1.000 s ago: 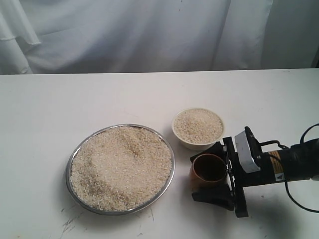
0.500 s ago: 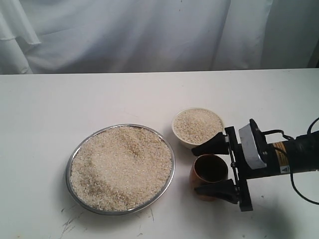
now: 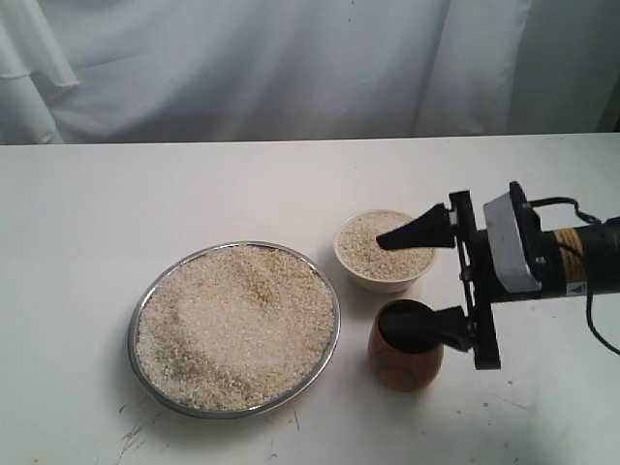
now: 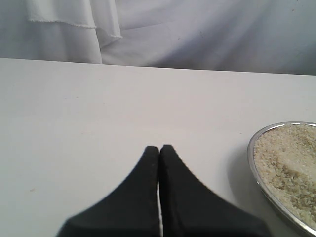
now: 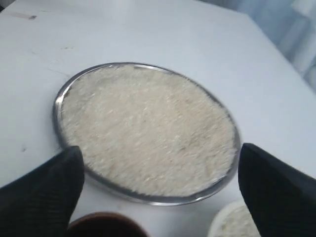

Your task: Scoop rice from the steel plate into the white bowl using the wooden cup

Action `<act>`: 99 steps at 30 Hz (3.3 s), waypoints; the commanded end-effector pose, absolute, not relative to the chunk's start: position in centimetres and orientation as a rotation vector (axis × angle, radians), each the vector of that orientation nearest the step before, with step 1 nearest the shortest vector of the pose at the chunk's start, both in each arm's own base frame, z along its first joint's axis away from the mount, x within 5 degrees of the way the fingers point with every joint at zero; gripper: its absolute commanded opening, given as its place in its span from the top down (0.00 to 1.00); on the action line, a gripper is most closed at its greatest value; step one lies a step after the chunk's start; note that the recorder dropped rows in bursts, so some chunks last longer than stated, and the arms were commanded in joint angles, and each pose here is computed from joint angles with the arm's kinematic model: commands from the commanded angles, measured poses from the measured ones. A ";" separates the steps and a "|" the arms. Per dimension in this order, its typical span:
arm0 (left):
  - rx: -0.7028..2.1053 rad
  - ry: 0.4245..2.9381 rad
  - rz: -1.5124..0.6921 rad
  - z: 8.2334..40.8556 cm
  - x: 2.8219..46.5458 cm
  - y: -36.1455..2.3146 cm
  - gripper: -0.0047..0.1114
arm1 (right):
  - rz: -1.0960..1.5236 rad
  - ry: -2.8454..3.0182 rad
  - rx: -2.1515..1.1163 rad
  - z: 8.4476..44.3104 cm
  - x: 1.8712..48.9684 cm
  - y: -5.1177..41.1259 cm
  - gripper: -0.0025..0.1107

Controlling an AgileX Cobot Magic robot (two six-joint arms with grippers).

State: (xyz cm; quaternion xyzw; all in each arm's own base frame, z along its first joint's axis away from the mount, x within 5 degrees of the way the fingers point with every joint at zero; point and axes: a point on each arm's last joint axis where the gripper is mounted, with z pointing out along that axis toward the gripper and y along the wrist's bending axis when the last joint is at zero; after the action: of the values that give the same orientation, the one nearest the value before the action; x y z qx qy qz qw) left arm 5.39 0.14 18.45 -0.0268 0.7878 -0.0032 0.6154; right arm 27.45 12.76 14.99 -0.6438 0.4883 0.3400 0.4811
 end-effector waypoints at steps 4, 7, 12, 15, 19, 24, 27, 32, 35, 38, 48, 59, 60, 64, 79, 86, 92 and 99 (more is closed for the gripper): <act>-0.058 1.801 -0.008 18.4 5.4 0.1 0.96 | 0.665 1.081 -1.367 23.3 29.0 12.6 0.29; -0.058 1.801 -0.008 18.4 5.4 0.1 0.96 | 0.727 1.110 -1.266 27.4 29.6 12.7 0.35; -0.058 1.801 -0.008 18.4 5.4 0.1 0.96 | 0.966 1.289 -0.985 29.6 30.4 12.2 0.72; -0.058 1.801 -0.008 18.4 5.4 0.1 0.96 | 1.087 1.350 -0.771 30.4 31.0 12.0 0.82; -0.058 1.801 -0.008 18.4 5.4 0.1 0.96 | 1.028 1.454 -0.658 29.9 32.1 11.3 0.83; -0.058 1.801 -0.008 18.4 5.4 0.1 0.96 | 0.873 1.596 -0.616 28.7 33.0 10.7 0.83; -0.058 1.801 -0.008 18.4 5.4 0.1 0.96 | 0.915 1.670 -0.496 28.5 33.3 10.4 0.83; -0.058 1.801 -0.008 18.4 5.4 0.1 0.96 | 0.882 1.687 -0.411 28.5 33.9 9.7 0.89; -0.058 1.801 -0.008 18.4 5.4 0.1 0.96 | 0.750 1.726 -0.382 28.4 34.2 9.0 0.93; -0.058 1.801 -0.008 18.4 5.4 0.1 0.96 | 0.505 1.804 -0.335 29.5 33.7 7.6 0.96; -0.058 1.801 -0.008 18.4 5.4 0.1 0.96 | 0.010 1.635 -0.208 38.6 24.6 3.1 0.97; -0.058 1.801 -0.008 18.4 5.4 0.1 0.96 | 0.035 1.678 -0.200 31.3 14.9 2.0 0.97; -0.058 1.801 -0.008 18.4 5.4 0.1 0.96 | 0.048 1.693 -0.187 30.5 14.5 1.9 0.97; -0.058 1.801 -0.008 18.4 5.4 0.1 0.96 | 0.075 1.723 -0.169 28.0 13.0 1.8 0.97; -0.058 1.801 -0.008 18.4 5.4 0.1 0.96 | -0.004 1.651 -0.207 22.4 8.3 1.0 0.97; -0.058 1.801 -0.008 18.4 5.4 0.1 0.96 | 0.030 1.661 -0.163 20.1 7.2 0.9 0.97; -0.058 1.801 -0.008 18.4 5.4 0.1 0.96 | 0.034 1.728 -0.149 19.5 7.0 0.7 0.97; -0.058 1.801 -0.008 18.4 5.4 0.1 0.96 | 0.035 1.868 -0.139 18.3 6.7 0.6 0.97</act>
State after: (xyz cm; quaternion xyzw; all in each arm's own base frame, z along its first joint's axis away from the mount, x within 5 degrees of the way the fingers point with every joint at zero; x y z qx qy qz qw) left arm 5.39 0.14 18.45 -0.0268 0.7878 -0.0032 0.6154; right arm 6.82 0.66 18.74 -0.0600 0.7913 0.0154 0.6083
